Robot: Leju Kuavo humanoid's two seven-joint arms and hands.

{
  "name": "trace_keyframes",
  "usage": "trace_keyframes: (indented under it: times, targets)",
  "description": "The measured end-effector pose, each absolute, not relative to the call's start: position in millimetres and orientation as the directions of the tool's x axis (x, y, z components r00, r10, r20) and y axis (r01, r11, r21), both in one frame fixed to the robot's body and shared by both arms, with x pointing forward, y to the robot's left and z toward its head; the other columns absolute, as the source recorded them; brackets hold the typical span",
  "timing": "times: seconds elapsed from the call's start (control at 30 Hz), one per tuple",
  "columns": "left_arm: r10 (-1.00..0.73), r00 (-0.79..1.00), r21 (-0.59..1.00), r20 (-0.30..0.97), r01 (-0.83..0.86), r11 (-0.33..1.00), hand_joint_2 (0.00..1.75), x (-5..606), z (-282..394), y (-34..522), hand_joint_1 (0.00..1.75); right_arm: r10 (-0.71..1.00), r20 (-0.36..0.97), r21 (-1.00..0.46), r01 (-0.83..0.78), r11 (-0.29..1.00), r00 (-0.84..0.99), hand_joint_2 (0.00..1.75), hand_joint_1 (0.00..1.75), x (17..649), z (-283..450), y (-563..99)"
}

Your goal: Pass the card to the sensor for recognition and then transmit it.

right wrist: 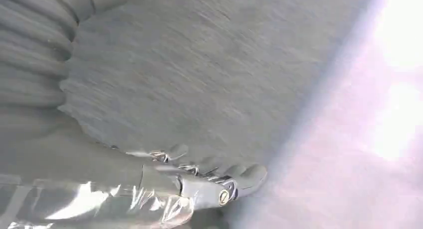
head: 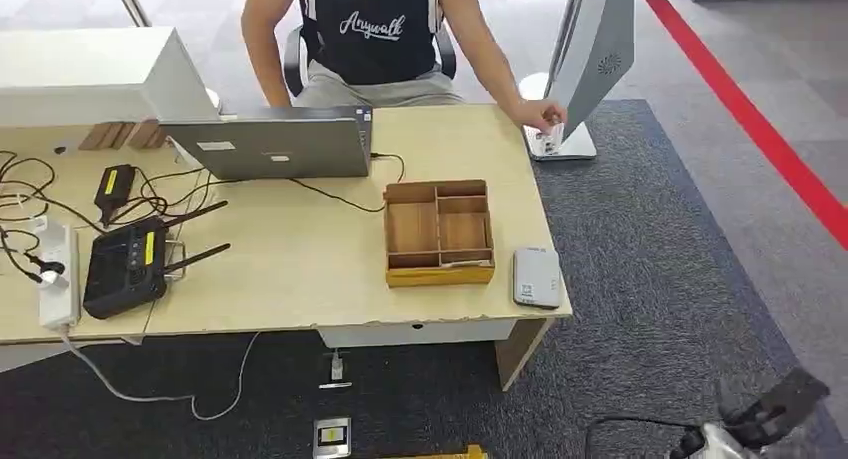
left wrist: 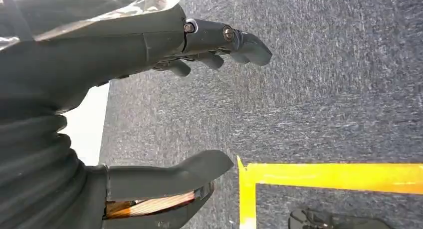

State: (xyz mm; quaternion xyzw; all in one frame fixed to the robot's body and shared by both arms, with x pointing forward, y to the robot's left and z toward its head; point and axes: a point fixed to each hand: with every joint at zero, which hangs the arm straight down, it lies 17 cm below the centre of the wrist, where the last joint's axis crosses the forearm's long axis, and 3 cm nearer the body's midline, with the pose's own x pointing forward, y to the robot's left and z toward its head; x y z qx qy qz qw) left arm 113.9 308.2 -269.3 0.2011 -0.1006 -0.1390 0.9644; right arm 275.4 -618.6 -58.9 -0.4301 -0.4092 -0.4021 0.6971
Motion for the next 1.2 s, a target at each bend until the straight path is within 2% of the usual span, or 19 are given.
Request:
trace_keyframes:
  times: [0.13,0.3,0.53,0.73,0.87,0.97,1.2]
  targets:
    - [-0.301,0.943,0.411,0.145,0.219,0.885,1.75,117.7,-268.7,304.3,0.00,0.076,0.956,-0.292,0.879,0.377,0.285,1.75,0.00,341.3,33.4,-621.1]
    - [-0.293,0.947,0.408,0.130,0.218,0.887,1.75,112.9,-269.5,304.0,0.00,0.306,0.941,-0.268,0.873,0.407,0.147,1.75,0.00,403.2,144.9,-611.2]
    - [-0.309,0.939,0.402,0.150,0.228,0.887,1.75,116.8,-269.3,301.3,0.00,0.503,0.864,-0.272,0.853,0.445,0.013,1.75,0.00,460.9,266.0,-572.7]
    - [-0.326,0.932,0.401,0.158,0.241,0.884,1.75,118.2,-269.2,299.7,0.00,0.626,0.777,-0.323,0.815,0.481,-0.062,1.75,0.00,495.9,330.3,-526.9]
    - [-0.352,0.921,0.398,0.166,0.264,0.879,1.75,120.4,-269.1,297.6,0.00,0.752,0.657,-0.464,0.753,0.466,-0.060,1.75,0.00,531.8,371.0,-479.5]
    - [-0.375,0.908,0.397,0.184,0.281,0.874,1.75,125.4,-268.3,295.8,0.00,0.859,0.511,-0.607,0.692,0.392,-0.039,1.75,0.00,564.1,394.9,-435.4]
    - [-0.407,0.893,0.402,0.193,0.307,0.863,1.75,127.9,-267.9,295.6,0.00,0.962,0.272,-0.781,0.587,0.214,0.012,1.75,0.00,609.6,386.6,-377.4]
